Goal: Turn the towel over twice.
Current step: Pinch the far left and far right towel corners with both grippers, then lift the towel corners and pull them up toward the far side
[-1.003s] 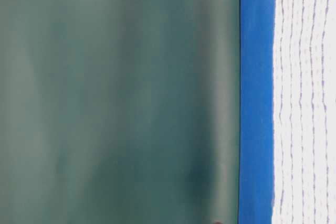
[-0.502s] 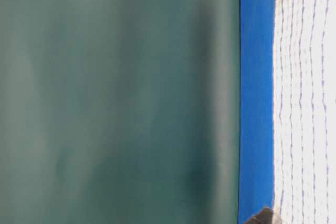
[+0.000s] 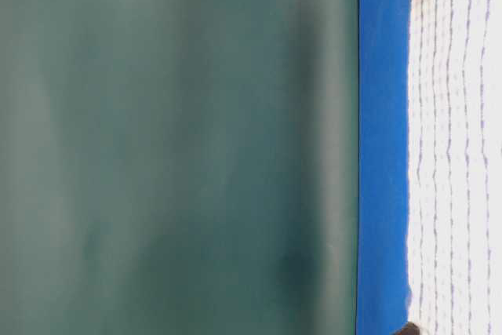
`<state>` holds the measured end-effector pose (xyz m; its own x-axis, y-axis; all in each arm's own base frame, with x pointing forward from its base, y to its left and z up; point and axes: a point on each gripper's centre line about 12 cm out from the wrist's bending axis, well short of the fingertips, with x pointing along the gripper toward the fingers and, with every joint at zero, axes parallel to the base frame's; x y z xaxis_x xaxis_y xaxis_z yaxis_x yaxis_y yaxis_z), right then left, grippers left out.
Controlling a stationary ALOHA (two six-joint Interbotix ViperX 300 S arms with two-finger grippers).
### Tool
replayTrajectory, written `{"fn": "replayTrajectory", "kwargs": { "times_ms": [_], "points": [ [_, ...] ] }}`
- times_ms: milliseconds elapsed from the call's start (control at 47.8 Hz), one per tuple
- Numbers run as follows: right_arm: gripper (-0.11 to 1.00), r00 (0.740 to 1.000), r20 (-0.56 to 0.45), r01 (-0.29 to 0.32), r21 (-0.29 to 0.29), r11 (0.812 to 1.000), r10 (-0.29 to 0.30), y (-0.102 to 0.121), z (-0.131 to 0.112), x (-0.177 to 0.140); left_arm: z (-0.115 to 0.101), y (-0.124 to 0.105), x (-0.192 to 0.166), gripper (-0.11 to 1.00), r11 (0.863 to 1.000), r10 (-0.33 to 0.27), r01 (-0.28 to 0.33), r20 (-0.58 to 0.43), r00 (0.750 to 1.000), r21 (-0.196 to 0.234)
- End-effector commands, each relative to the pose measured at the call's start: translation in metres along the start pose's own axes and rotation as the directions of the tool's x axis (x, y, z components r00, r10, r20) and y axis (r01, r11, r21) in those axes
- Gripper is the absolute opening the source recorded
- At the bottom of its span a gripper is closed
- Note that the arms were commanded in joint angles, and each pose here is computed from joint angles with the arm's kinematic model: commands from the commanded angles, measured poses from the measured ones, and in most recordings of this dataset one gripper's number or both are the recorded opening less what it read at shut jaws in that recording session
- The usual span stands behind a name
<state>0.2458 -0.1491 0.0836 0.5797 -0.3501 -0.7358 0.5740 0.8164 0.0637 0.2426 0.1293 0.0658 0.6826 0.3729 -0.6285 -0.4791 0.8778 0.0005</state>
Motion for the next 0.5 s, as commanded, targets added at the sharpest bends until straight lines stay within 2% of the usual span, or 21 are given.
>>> {"fn": "replayTrajectory", "kwargs": {
  "times_ms": [0,209,376,481],
  "points": [
    [0.05,0.999,0.034,0.0,0.006,1.0,0.0,-0.001,0.009,-0.002,0.005,0.001,0.0,0.03,1.0,0.003,-0.003,0.012,1.0,0.0],
    [0.05,0.995,0.101,0.01,0.036,0.999,-0.014,-0.006,0.021,-0.01,0.022,0.008,-0.011,0.03,1.0,0.022,-0.021,0.064,0.998,-0.014],
    [0.05,0.98,0.187,0.047,0.086,0.995,-0.063,-0.025,0.04,-0.028,0.051,0.024,-0.031,0.03,0.997,0.071,-0.064,0.148,0.986,-0.05],
    [0.05,0.961,0.257,0.071,0.112,0.991,-0.098,-0.038,0.056,-0.044,0.074,0.034,-0.048,0.03,0.994,0.104,-0.091,0.227,0.968,-0.068]
  ]
}}
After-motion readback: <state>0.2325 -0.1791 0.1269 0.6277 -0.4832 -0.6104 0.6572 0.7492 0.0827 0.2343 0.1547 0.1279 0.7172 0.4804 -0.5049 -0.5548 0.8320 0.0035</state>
